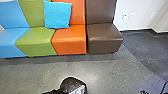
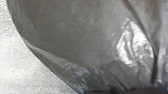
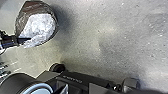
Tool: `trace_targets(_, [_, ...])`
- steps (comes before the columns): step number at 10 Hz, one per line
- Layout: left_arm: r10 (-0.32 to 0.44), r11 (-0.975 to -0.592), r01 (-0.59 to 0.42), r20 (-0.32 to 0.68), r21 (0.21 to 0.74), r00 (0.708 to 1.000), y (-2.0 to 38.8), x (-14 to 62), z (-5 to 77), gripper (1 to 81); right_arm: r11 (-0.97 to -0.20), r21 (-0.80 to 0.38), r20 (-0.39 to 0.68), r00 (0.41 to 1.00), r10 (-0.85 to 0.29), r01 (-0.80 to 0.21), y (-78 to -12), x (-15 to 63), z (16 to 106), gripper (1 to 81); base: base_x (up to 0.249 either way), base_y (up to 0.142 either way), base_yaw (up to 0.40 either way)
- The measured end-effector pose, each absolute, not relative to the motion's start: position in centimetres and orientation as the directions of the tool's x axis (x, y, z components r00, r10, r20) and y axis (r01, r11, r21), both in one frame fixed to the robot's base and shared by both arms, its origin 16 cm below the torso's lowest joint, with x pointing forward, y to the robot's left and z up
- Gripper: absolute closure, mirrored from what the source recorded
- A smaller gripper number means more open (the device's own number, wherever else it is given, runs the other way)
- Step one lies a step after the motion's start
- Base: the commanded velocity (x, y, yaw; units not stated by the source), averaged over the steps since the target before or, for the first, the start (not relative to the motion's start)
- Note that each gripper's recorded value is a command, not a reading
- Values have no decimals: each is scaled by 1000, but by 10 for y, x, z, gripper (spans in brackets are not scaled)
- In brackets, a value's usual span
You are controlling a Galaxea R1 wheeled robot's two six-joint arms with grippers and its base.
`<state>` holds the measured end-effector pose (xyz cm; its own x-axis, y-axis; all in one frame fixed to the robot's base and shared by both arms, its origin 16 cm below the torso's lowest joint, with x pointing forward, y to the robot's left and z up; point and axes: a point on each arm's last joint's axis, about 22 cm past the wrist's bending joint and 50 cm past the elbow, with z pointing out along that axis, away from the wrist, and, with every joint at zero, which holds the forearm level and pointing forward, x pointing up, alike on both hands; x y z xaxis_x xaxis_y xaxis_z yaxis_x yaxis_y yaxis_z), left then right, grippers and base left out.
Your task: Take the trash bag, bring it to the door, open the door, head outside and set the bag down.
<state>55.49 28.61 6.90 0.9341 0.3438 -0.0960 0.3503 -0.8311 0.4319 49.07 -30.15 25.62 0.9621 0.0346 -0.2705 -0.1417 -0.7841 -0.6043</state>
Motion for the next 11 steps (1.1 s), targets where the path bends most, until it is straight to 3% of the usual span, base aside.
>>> trace_targets(3, [329, -826, 354, -135, 438, 935, 278, 542, 102, 811, -794, -585, -293, 956, 15, -167, -308, 478, 277, 10, 0, 0, 0])
trace_targets(8, [278, -843, 370, -274, 390, 921, 305, 465, 136, 811, -796, -552, -392, 920, -17, -250, -303, 413, 279, 10, 0, 0, 0])
trace_targets(11, [221, -838, 339, -303, 428, 927, 298, 433, 174, 811, -795, -546, -411, 911, -19, -263, -295, 365, 288, 10, 0, 0, 0])
